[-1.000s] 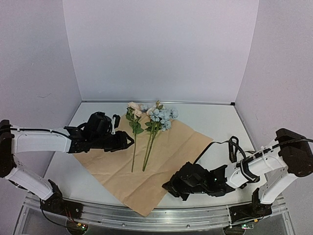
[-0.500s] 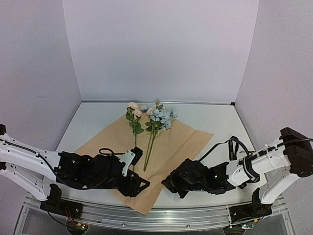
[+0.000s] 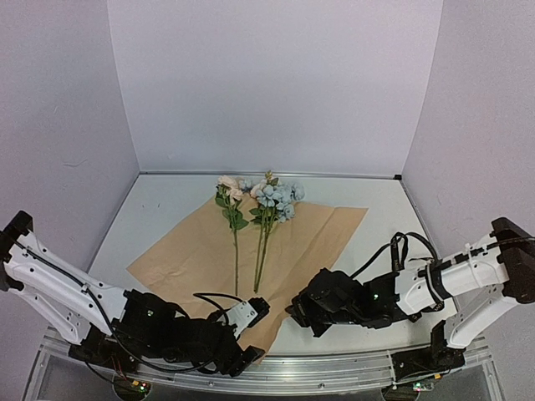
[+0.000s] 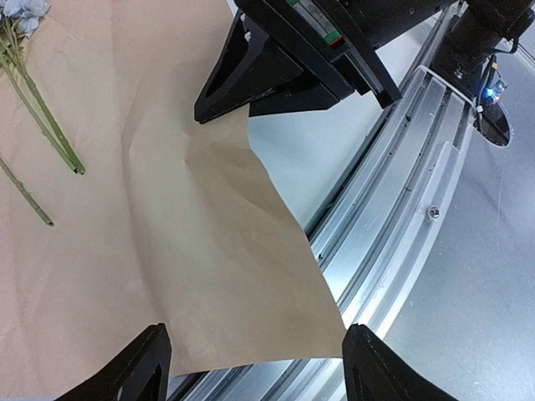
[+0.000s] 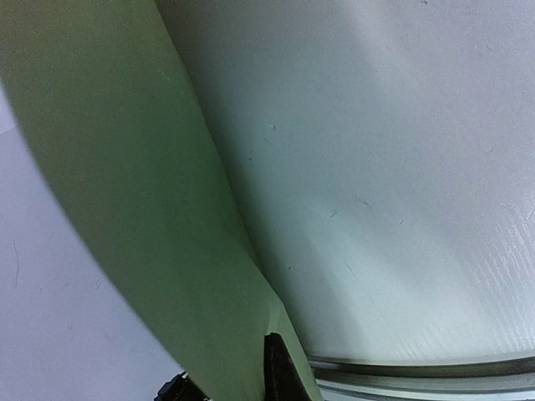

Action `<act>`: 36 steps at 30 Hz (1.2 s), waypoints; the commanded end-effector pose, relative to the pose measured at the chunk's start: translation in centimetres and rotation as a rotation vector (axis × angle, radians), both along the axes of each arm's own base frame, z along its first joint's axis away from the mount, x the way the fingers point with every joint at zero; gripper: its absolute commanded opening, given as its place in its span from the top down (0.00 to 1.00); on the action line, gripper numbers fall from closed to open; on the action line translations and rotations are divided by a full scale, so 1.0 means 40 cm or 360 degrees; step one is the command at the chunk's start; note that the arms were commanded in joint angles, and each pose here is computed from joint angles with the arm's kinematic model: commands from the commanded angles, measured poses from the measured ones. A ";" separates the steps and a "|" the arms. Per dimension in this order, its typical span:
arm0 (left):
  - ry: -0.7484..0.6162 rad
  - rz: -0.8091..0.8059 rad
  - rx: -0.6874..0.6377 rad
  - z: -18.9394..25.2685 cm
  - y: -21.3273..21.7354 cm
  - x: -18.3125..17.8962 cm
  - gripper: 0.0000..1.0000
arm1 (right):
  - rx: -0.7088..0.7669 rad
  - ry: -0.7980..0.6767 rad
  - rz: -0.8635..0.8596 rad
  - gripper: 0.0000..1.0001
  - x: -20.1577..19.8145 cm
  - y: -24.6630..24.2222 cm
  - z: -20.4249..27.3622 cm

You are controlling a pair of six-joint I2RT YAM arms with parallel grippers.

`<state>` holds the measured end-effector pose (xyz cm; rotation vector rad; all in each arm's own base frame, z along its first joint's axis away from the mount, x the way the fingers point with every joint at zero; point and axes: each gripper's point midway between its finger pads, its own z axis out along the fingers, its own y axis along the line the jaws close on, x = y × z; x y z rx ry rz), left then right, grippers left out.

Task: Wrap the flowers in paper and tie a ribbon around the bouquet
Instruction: Pass from the right arm to the left

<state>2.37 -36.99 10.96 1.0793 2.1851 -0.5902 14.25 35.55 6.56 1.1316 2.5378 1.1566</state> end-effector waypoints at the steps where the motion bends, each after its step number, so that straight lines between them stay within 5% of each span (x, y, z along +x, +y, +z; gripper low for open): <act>1: -0.0019 -0.0121 -0.0093 0.045 -0.052 -0.034 0.26 | 0.0073 0.0000 -0.0124 1.00 0.017 -0.003 0.044; 13: -0.0070 -0.0177 0.0030 -0.010 -0.090 -0.052 0.29 | 0.0079 0.0015 -0.0134 1.00 0.015 -0.006 0.042; 15: -0.0107 -0.0153 0.0026 -0.008 -0.097 -0.042 0.39 | 0.0080 0.0020 -0.0129 1.00 0.013 -0.005 0.041; 19: -0.0255 -0.0094 0.0010 0.022 -0.096 -0.004 0.81 | 0.0063 0.0003 -0.0111 0.99 0.009 -0.016 0.042; 21: -0.0331 -0.0107 -0.0011 0.048 -0.101 0.010 0.98 | 0.0034 -0.0024 -0.0084 0.86 0.007 -0.025 0.047; 28: -0.0412 -0.0318 -0.0103 0.126 -0.131 0.061 1.00 | -0.0275 -0.0253 0.0198 0.30 -0.011 -0.116 0.084; 32: -0.0395 -0.0446 -0.0136 0.150 -0.144 0.117 1.00 | -0.0483 -0.0481 0.0376 0.19 -0.008 -0.195 0.131; 36: -0.0393 -0.0525 -0.0118 0.160 -0.152 0.181 1.00 | -0.0947 -0.0884 0.0666 0.15 0.034 -0.305 0.261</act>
